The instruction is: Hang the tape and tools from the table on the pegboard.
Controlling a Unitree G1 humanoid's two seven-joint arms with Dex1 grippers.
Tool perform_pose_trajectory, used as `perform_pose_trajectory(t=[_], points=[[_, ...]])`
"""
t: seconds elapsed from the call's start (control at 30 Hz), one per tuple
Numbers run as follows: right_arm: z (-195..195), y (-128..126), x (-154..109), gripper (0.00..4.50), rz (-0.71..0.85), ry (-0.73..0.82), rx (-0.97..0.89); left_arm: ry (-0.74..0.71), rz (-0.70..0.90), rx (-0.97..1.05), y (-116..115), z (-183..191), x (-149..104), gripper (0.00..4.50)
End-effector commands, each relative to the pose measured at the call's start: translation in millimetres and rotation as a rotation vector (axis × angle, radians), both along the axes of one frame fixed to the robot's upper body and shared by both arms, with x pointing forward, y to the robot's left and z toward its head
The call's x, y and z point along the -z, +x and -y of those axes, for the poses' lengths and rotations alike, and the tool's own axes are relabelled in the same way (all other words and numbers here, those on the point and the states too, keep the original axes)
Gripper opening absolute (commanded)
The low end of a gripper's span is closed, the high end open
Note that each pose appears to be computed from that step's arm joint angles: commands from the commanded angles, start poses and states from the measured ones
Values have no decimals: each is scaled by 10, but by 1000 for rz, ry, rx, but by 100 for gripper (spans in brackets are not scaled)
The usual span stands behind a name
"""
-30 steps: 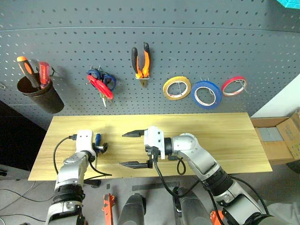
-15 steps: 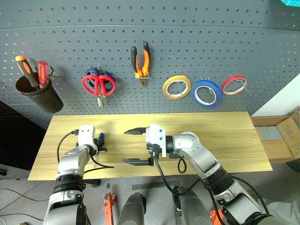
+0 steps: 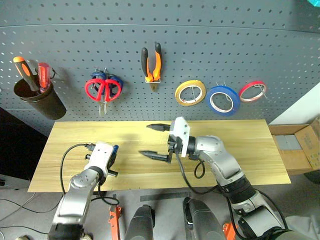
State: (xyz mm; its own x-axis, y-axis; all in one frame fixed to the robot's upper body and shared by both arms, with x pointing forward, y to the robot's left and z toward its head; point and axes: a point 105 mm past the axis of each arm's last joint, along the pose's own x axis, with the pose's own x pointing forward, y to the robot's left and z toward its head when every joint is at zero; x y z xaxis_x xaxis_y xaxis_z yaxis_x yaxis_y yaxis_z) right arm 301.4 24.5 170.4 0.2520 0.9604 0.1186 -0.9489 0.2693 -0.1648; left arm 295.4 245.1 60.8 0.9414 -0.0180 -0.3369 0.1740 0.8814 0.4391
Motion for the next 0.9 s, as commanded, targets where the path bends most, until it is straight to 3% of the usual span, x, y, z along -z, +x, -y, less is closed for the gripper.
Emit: perform_pose_trajectory(t=[0.03,0.13,0.4,0.73,0.9], points=[[-1,-42,-396,450,-1,152,25,255,426,-116,21,-277,-1164,48],[-75,-39,-530,450,-13,202,32,362,620,-168,10,-413,-1719,48],[-310,-48,-758,450,0,271,9,367,850,-217,327,-735,-2511,48],[-255,6,-703,450,7,249,53,177,919,-253,677,-1056,-2770,48],[-236,10,-666,450,3,236,68,27,881,-260,822,-1138,-2647,48]])
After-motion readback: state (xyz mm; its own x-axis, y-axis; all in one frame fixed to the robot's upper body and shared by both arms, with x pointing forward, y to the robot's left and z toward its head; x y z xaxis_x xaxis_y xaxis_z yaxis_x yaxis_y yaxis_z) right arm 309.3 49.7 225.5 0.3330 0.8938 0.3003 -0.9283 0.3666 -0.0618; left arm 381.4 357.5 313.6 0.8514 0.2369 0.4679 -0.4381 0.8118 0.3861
